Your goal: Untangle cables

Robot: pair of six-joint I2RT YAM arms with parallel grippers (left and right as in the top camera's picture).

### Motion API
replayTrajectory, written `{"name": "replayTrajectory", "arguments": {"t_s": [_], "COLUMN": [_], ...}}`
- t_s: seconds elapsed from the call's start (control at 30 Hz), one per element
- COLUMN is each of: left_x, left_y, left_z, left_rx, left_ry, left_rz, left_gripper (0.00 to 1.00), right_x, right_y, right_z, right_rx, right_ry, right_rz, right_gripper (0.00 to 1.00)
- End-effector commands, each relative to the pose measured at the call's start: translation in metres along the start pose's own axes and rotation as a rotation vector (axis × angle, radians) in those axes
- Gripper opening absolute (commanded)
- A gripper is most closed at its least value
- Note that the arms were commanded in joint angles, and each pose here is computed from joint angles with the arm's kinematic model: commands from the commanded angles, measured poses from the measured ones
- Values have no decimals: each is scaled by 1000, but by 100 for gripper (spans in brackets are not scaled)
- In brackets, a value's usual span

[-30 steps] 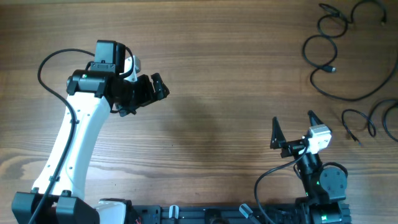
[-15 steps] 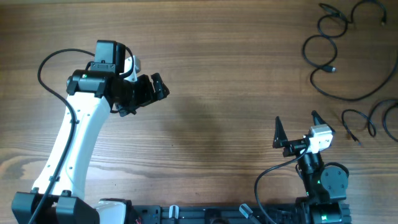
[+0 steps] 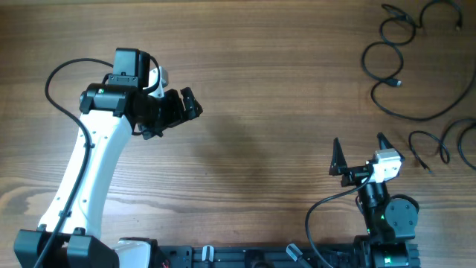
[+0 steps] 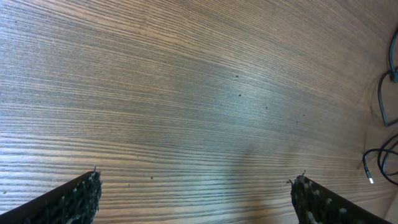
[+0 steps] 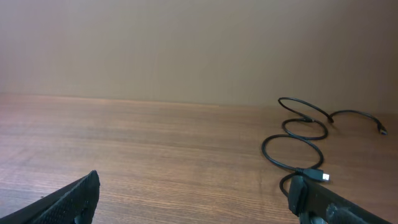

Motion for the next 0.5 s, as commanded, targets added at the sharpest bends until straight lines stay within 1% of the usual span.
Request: {"name": "replayTrajectory", "arguments": {"t_s": [0.0,0.1,0.23,0.33,0.47], "left_x": [4,4,4,4,4], "left_y": [-3,-3,-3,-3,-3], "left_z": [9,9,9,9,9], "left_rx": [-9,-9,-9,-9,-9], "left_ry": [-31,-31,-31,-30,-30], "left_rz": [-26,-26,-26,-26,-26], "left_gripper": [100,100,100,100,100], "right_x": [2,2,3,3,4], "right_y": [-4,-4,-2,-3,-2], "right_z": [1,1,1,1,1], "right_rx": [-26,-26,-12,-20,-13], "right_ry": [-12,-12,-16,-16,-18], "right_rz": [16,44,39,-10,-11], "right_gripper": [100,100,100,100,100]}}
Point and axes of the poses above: each gripper's point midway between its finger pads, its own z axis back along the fingers, its own y axis along the line the jaws close on, x = y × z, the point moved 3 cm from there along z, back along the fingers
